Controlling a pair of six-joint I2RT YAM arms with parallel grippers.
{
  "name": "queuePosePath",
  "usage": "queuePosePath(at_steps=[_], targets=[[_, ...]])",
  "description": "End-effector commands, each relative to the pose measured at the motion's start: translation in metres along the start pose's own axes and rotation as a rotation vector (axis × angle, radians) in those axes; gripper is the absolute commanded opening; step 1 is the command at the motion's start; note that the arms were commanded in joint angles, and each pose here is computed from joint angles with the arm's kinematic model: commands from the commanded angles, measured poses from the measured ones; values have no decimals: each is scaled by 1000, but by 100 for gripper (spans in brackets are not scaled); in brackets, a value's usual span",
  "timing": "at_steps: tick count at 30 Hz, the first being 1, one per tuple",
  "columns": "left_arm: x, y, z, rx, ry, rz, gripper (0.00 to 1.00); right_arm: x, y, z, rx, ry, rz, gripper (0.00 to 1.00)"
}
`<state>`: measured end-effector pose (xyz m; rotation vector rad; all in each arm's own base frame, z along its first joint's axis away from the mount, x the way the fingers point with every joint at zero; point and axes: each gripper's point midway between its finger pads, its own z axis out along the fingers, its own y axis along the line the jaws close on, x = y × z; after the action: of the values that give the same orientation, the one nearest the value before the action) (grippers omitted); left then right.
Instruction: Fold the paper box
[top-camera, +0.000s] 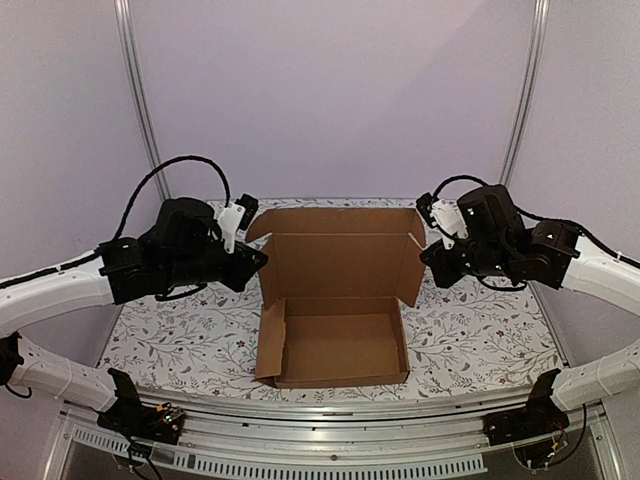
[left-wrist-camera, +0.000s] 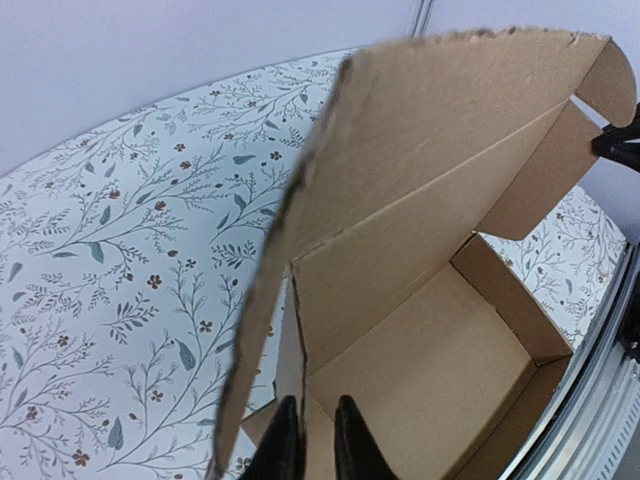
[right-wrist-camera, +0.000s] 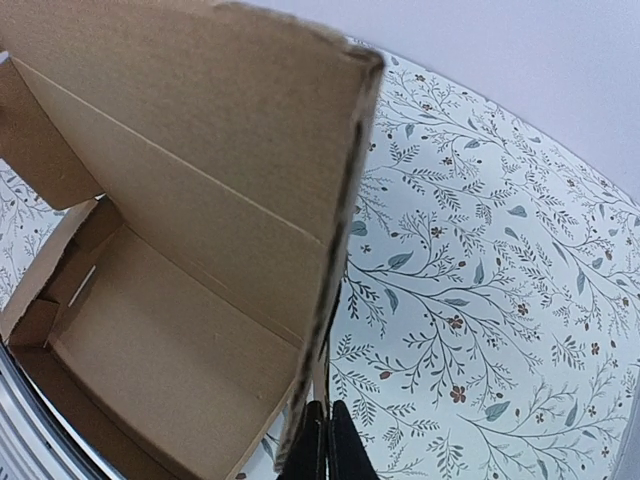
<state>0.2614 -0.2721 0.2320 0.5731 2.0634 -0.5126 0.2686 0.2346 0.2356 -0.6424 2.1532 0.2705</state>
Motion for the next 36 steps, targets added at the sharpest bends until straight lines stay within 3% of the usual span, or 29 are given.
queuePosePath(at_steps=[1,3,7,11,16,20,29,36], targets=[[2,3,-6,-29,5,-38,32,-4,4,0,-28,-12,8,0],[6,11,-15,-69,21,-78,54,-1,5,-1,-35,-15,8,0],[15,30,-39,-148,31,-150,74,2,4,-3,-37,-16,10,0],[44,39,-53,-166,72,-252,76,3,3,-6,-38,-27,19,0],[108,40,-44,-148,185,-403,76,0,3,-8,-41,-40,32,0],[139,20,-19,-15,203,-538,76,-1,7,-8,-47,-42,38,0],[170,-5,25,91,304,-622,77,-1,13,-11,-57,-51,43,0],[177,-16,45,147,313,-676,76,0,13,-13,-55,-59,46,0]])
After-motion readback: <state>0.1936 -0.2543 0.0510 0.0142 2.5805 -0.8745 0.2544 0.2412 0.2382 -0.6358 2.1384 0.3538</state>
